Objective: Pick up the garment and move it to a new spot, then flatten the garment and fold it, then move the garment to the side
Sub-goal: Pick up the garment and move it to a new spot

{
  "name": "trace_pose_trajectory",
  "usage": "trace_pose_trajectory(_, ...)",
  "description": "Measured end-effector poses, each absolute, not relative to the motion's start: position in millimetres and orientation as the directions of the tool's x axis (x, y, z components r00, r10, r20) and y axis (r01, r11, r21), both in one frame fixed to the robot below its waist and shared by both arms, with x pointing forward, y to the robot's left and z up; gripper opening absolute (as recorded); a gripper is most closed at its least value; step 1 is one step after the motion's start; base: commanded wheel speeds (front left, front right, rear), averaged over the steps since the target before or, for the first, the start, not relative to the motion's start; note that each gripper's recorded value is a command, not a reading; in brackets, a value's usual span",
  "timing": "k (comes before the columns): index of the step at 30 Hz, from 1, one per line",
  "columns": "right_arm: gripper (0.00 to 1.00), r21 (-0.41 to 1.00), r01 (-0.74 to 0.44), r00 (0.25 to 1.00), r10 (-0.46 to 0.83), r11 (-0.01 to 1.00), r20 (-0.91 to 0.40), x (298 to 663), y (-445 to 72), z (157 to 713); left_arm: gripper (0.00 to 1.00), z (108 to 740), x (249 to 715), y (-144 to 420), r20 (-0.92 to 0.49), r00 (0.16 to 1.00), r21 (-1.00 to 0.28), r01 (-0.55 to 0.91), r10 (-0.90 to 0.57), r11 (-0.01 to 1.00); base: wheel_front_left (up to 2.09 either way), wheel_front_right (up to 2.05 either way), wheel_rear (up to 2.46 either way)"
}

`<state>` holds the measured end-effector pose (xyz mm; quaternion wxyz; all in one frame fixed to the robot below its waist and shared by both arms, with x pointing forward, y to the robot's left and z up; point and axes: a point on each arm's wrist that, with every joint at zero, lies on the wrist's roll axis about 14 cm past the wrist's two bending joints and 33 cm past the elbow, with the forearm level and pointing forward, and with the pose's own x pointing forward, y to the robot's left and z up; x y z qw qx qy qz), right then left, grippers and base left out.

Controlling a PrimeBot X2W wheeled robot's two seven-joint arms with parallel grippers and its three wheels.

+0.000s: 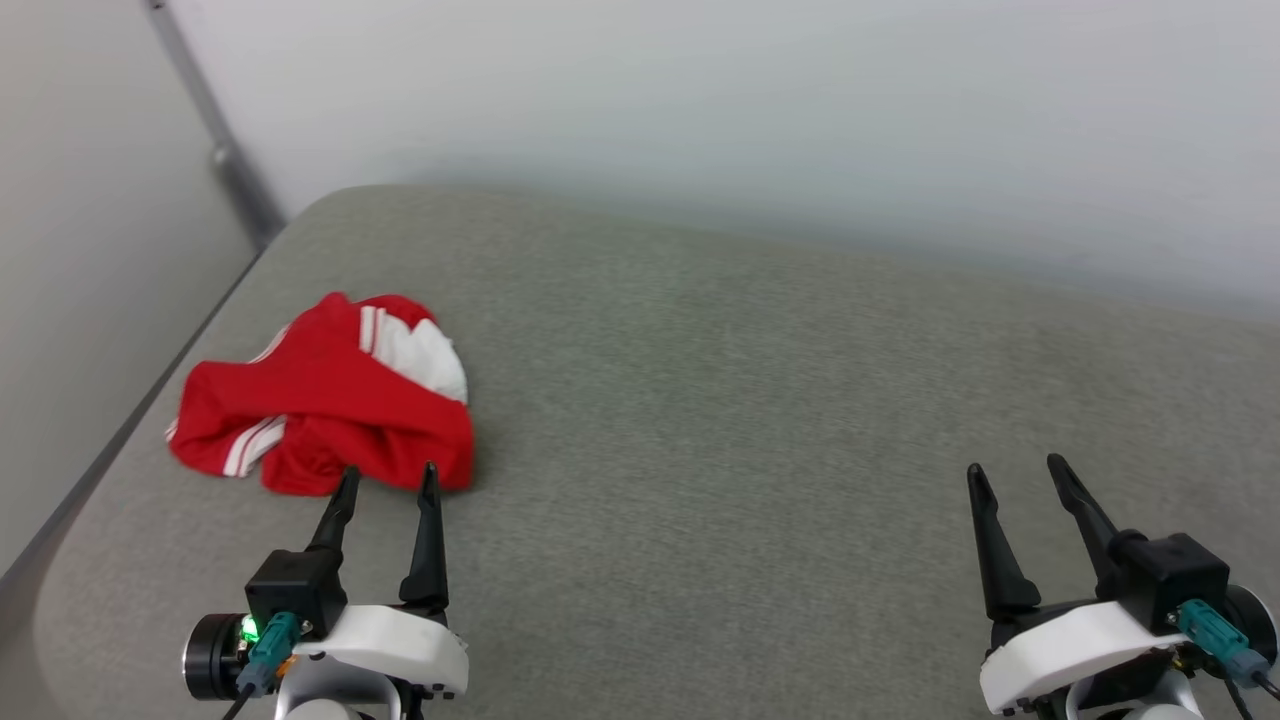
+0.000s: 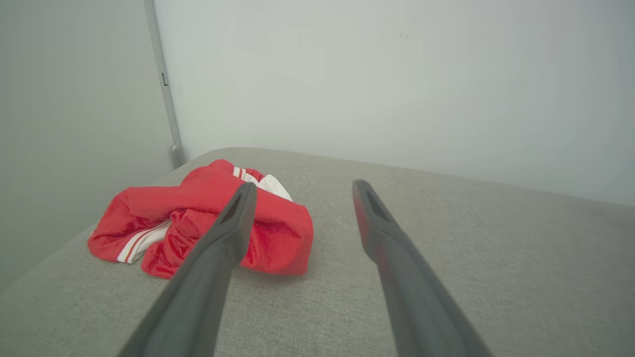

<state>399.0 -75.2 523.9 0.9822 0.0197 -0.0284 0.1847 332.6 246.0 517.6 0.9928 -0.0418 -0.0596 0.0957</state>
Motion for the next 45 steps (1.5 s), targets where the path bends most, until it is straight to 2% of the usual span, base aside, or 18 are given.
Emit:
trace_pose_trajectory(10,1.0,0.03,-0.528,0.848,0.526,0.848,0.059,404,-9,522,1.0,517,289,302,0.107,0.92,-0.089,-0.369,0.377,0.925,0.0,0.0,0.0)
trace_pose_trajectory(19,1.0,0.032,-0.588,0.808,0.585,0.808,0.062,406,18,523,1.0,518,271,322,0.108,0.892,-0.098,-0.43,0.439,0.898,0.0,0.0,0.0)
trace_pose_trajectory(25,1.0,0.032,-0.592,0.805,0.59,0.805,0.058,409,21,522,1.0,528,282,331,0.132,0.885,-0.136,-0.43,0.447,0.892,0.0,0.0,0.0)
trace_pose_trajectory(32,1.0,0.029,-0.576,0.817,0.574,0.817,0.057,423,17,521,1.0,561,338,344,0.129,0.918,-0.089,-0.366,0.375,0.926,0.0,0.0,0.0)
trace_pose_trajectory(35,1.0,0.028,-0.562,0.827,0.56,0.827,0.05,433,12,516,1.0,572,371,352,0.08,0.936,-0.059,-0.34,0.344,0.939,0.0,0.0,0.0)
trace_pose_trajectory(39,1.0,0.034,-0.54,0.842,0.539,0.841,0.033,447,2,506,1.0,560,411,365,-0.088,0.944,-0.002,-0.321,0.319,0.947,0.0,0.0,0.0)
trace_pose_trajectory(45,1.0,0.055,-0.491,0.871,0.492,0.87,-0.002,465,-18,484,1.0,502,449,371,-0.423,0.864,0.039,-0.283,0.273,0.958,0.0,0.0,0.0)
